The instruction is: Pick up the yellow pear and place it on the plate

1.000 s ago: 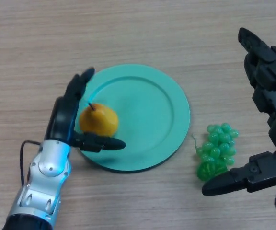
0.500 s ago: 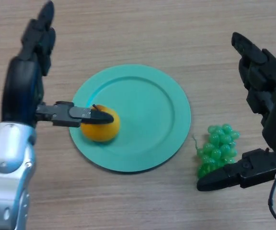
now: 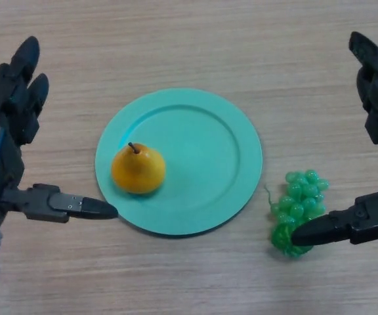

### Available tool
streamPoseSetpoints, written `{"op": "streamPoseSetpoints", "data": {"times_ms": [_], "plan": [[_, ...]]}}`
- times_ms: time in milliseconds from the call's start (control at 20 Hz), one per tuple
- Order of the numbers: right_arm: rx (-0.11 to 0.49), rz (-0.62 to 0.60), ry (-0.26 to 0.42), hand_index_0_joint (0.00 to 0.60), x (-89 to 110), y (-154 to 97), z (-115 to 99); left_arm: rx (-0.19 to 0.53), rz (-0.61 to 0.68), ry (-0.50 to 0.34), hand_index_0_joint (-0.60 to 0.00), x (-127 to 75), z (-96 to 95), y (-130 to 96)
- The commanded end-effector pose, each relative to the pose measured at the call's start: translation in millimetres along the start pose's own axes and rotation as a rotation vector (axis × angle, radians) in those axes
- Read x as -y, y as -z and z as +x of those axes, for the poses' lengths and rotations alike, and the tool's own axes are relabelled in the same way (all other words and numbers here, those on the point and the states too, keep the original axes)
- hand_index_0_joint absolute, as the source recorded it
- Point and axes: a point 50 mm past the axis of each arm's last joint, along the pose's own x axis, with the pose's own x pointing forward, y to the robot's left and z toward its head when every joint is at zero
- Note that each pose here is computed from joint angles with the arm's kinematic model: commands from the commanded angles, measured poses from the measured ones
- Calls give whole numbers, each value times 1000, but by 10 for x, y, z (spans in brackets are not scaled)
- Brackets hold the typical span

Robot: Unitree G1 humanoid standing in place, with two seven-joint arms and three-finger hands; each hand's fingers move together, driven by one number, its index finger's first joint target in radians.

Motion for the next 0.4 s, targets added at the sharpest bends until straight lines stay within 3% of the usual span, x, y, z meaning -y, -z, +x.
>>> {"op": "streamPoseSetpoints", "data": {"times_ms": [50,400], "plan": [[230,-52,-1,0,25,-261,-21,176,48,-21,0,-182,-5,-404],[200,1,-49,0,-5,-214,-43,209,18,-39,0,-168,-45,-515]]}}
